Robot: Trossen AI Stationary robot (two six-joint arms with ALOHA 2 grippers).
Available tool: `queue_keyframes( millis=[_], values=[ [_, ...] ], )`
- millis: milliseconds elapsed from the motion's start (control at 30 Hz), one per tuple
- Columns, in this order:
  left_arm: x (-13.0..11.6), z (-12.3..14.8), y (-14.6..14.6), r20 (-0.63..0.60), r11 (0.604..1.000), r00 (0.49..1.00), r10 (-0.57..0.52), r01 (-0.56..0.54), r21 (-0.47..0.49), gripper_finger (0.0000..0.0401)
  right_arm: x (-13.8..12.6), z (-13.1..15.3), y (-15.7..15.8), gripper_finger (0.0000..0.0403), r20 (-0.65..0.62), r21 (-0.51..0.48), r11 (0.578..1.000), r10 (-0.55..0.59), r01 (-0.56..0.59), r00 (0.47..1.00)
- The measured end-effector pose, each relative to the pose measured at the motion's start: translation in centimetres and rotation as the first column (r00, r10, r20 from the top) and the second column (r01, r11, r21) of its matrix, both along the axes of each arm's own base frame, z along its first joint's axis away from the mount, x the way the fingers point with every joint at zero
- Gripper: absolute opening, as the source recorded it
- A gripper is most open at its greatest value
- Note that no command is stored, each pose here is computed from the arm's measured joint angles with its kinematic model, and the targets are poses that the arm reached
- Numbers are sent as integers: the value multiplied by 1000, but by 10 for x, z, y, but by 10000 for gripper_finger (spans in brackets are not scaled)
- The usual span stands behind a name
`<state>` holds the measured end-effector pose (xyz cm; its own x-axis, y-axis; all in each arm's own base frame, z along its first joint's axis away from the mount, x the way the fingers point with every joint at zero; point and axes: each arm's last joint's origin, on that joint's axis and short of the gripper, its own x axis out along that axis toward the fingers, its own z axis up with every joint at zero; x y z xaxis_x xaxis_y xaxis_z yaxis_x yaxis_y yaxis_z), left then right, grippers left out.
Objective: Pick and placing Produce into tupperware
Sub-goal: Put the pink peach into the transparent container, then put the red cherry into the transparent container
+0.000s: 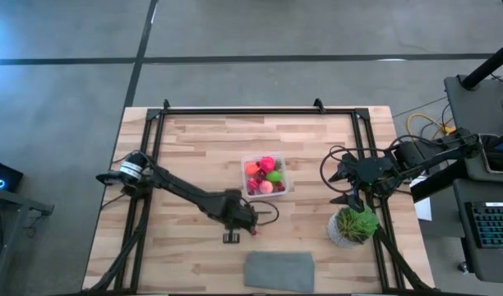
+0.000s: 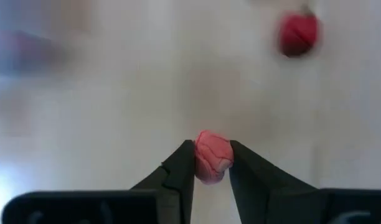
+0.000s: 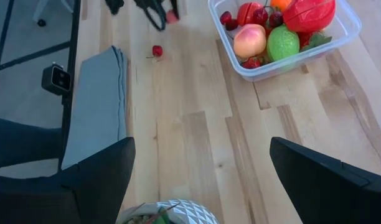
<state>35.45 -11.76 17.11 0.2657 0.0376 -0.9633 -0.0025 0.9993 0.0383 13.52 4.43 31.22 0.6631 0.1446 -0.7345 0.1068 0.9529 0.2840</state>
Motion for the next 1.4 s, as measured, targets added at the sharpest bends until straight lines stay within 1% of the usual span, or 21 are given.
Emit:
queue_keyframes(
  millis=[67, 133, 200, 300, 367, 433, 500, 567, 733, 833, 900, 933, 1000, 1033, 1133, 1200, 1267, 1333, 1400],
  values=[
    [0, 22, 11, 31, 996, 1000, 1, -3, 84, 65, 0, 0, 0, 365, 0, 3, 1000, -3, 3, 1000],
    [3, 49, 25, 109, 987, 994, 10, -28, 159, 65, 0, 0, 0, 365, 0, 3, 1000, -3, 3, 1000],
    [6, 77, 43, 223, 981, 974, 34, -76, 181, 64, 0, 0, 0, 365, -2, 9, 1000, -10, 10, 1000],
    [14, 105, 74, 375, 975, 924, 78, -149, 164, 64, 0, 0, 0, 365, -3, 16, 1000, -17, 17, 1000],
    [17, 108, 96, 406, 972, 907, 115, -187, 144, 65, 0, 0, 0, 365, -3, 18, 1000, -19, 19, 1000],
    [23, 101, 114, 402, 967, 902, 155, -222, 127, 75, 0, 0, 0, 365, -4, 20, 1000, -22, 22, 1000],
    [28, 90, 127, 373, 966, 909, 184, -236, 100, 94, 0, 0, 0, 365, -5, 20, 1000, -22, 22, 1000],
    [33, 84, 132, 361, 970, 913, 191, -232, 72, 121, 0, 0, 0, 365, -5, 21, 1000, -22, 22, 1000],
    [34, 81, 131, 352, 972, 917, 188, -225, 68, 204, 0, 0, 0, 365, -9, 35, 999, -38, 38, 999],
    [30, 84, 125, 339, 976, 923, 182, -212, 53, 248, 0, 0, 0, 365, -11, 38, 998, -41, 42, 999],
    [27, 89, 117, 338, 982, 923, 185, -189, -20, 266, 0, 0, 0, 365, -14, 35, 999, -41, 42, 999],
    [26, 91, 111, 333, 985, 927, 170, -156, -69, 271, -1, -1, 0, 365, -18, 34, 999, -40, 41, 999],
    [24, 93, 94, 327, 988, 938, 112, -69, -141, 274, -1, -1, 0, 365, -18, 30, 999, -37, 37, 999],
    [23, 93, 84, 324, 989, 943, 74, -27, -147, 274, -1, -1, 0, 365, -22, 27, 999, -35, 36, 999],
    [19, 90, 52, 321, 987, 945, -67, 109, -116, 264, -2, -1, -1, 365, -28, 25, 999, -36, 37, 999],
    [15, 87, 35, 314, 983, 942, -118, 157, -100, 255, -1, -1, 0, 365, -28, 35, 998, -47, 48, 999],
    [10, 82, 23, 296, 985, 950, -100, 136, -106, 246, -1, -1, 0, 365, -19, 44, 998, -50, 51, 999],
    [7, 77, 16, 274, 988, 961, -31, 70, -135, 239, 2, 2, 1, 365, 12, 61, 997, -47, 47, 999],
    [-1, 71, 11, 217, 985, 974, 59, -21, -174, 232, 5, 5, 2, 365, 58, 80, 996, -48, 44, 997]
  ],
)
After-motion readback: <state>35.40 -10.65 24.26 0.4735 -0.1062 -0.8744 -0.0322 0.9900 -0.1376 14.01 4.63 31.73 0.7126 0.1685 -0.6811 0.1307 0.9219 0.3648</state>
